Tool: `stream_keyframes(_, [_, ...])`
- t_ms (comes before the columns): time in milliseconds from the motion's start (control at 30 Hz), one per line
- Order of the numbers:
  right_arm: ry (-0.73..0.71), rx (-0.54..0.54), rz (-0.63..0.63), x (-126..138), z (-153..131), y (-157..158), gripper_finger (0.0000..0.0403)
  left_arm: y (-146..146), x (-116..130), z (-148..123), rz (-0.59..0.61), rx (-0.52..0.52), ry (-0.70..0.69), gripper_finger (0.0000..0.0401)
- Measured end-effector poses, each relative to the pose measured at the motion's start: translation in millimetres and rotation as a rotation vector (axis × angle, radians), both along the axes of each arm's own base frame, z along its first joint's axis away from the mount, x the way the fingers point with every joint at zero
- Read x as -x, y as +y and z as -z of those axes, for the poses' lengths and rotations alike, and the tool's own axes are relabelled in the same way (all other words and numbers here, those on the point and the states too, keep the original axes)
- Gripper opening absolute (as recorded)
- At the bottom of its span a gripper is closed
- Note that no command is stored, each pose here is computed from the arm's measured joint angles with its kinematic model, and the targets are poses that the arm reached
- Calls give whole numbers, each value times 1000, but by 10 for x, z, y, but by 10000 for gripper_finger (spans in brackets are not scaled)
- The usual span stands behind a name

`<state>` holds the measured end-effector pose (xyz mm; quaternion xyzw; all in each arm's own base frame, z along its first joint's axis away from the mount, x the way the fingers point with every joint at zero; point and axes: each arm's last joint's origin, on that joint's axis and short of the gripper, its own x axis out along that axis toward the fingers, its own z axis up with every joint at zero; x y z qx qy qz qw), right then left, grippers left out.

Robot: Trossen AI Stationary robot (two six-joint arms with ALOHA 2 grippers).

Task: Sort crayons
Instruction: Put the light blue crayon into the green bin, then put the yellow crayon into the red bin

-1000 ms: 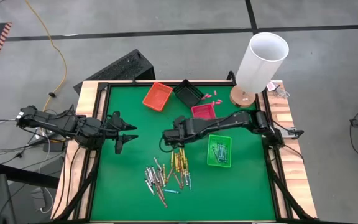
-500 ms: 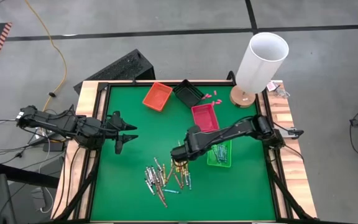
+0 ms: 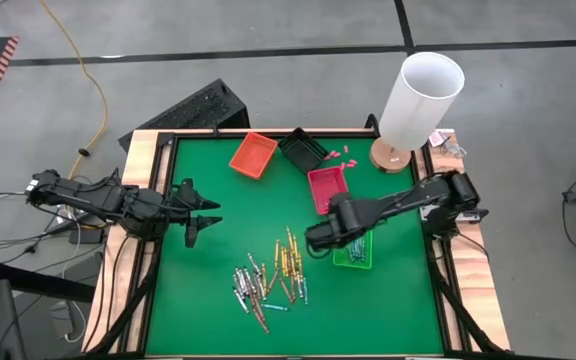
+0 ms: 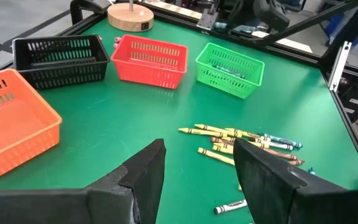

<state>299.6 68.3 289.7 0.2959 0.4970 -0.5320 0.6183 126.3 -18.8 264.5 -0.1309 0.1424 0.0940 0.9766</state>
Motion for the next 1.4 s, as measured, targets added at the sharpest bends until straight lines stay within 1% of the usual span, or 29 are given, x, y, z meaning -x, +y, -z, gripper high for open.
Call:
stream_keyframes(100, [31,-28,67,141,133,56,1,2,0,0,-7,-3,0,180])
stream_keyframes(200, [42,-59,112,219,282,99,1,2,0,0,-7,-3,0,180])
stream_keyframes(333, [14,-99,115,213,484,155,1,2,0,0,-7,-3,-1,180])
stream_keyframes(433, [21,-99,118,228,561,144,1,2,-1,-2,-7,-2,-3,180])
stream_keyframes(533, [35,-94,131,235,595,96,1,1,-3,-11,-7,0,-13,180])
stream_keyframes(700, [29,-105,105,207,639,41,3,1,-9,-29,-8,4,-31,180])
stream_keyframes(800, [29,-105,98,215,669,56,19,0,-8,-23,-8,3,-26,180])
stream_keyframes(1000, [30,-105,83,226,669,95,67,1,-8,-24,-8,3,-26,180])
stream_keyframes(1100, [29,-104,83,225,669,95,84,1,-7,-25,-11,11,-28,180])
stream_keyframes(1233, [18,-73,76,221,667,86,94,1,-8,-25,-14,17,-29,180])
stream_keyframes(1400, [-6,-21,61,210,663,74,96,1,-8,-28,-15,23,-34,180])
